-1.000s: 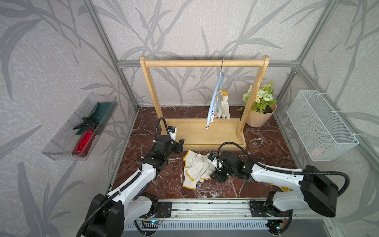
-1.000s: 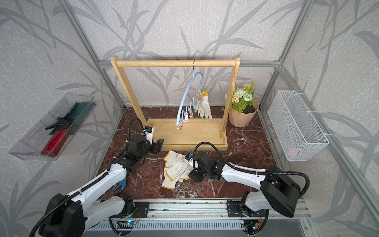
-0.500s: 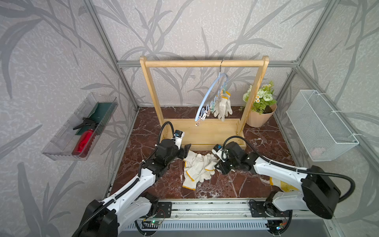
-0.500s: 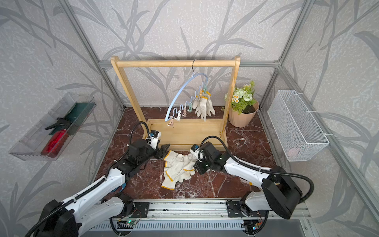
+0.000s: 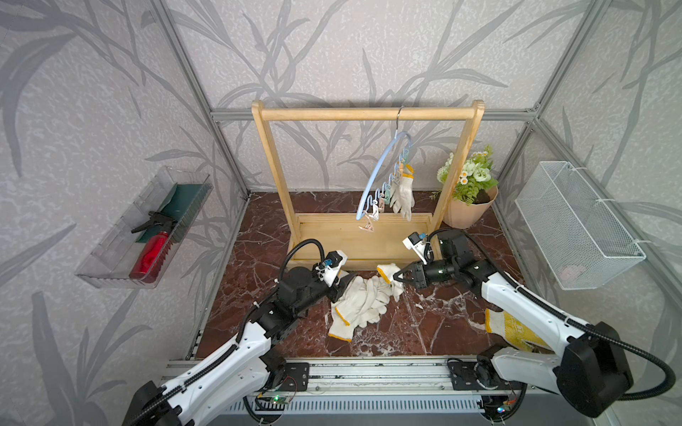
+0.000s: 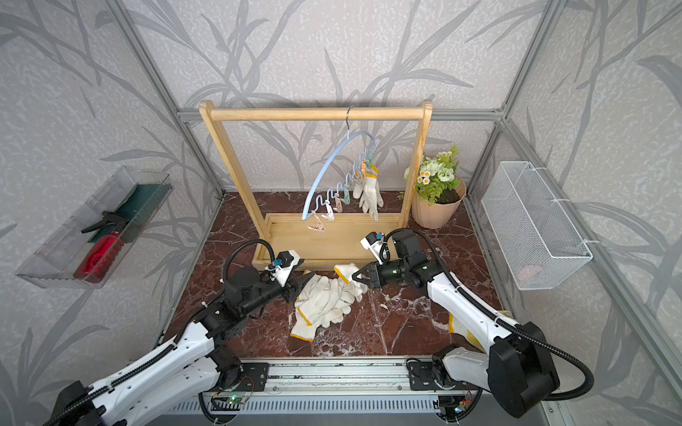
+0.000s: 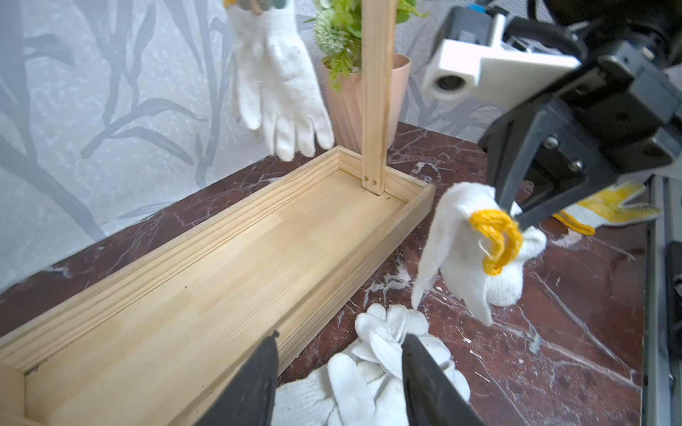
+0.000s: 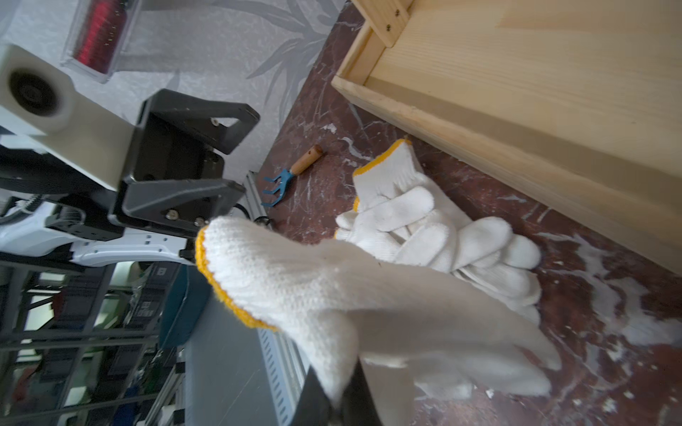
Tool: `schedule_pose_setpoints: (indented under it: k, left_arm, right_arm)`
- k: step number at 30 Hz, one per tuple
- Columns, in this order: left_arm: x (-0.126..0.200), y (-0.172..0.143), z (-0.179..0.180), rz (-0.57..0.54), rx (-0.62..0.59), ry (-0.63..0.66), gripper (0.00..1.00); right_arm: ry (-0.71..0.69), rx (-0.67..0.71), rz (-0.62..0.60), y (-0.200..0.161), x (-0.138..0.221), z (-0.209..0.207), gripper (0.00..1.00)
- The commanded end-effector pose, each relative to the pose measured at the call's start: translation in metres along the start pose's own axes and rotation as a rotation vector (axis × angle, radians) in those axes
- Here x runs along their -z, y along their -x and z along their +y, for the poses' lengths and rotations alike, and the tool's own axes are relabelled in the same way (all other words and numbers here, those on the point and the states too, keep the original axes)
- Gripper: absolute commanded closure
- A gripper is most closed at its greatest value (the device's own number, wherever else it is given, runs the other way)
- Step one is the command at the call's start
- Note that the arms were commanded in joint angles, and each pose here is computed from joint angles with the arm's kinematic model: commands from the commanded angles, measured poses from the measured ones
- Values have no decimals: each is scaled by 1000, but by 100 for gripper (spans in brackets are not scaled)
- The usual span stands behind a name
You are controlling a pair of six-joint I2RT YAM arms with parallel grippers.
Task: Clip the gloves onto a hanger to dry
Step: Pick up the glove from the center of the board.
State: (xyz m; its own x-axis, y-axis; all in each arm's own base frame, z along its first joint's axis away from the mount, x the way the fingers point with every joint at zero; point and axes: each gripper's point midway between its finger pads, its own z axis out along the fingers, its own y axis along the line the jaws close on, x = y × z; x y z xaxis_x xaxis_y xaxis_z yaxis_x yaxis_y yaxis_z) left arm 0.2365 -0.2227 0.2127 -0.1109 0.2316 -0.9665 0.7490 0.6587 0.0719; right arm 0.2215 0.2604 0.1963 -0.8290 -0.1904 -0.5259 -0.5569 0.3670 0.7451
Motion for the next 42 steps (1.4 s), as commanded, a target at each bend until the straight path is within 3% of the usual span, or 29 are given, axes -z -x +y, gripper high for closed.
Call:
schedule_pose_setpoints:
  k: [1, 11, 20, 31, 38, 42]
  left_arm:
    - [-4, 21, -14, -18, -109, -47, 50]
    - [-16, 33, -27, -15, -236, -48, 55]
    - [-15, 38, -44, -6, -220, -151, 56]
    - [-31, 40, -43, 6, -259, -143, 61]
    - [-28, 58, -40, -61, -273, -118, 63]
    - [-24, 59, -52, -68, -265, -190, 63]
  right_arm:
    - [179, -8, 36, 6, 1, 31, 100]
    - [284, -69, 73, 1, -9, 30, 100]
    - [277, -73, 68, 5, -14, 23, 100]
    - [324, -91, 114, -5, -23, 27, 100]
    - [327, -124, 128, -10, -29, 18, 100]
    - [342, -133, 130, -9, -32, 16, 100]
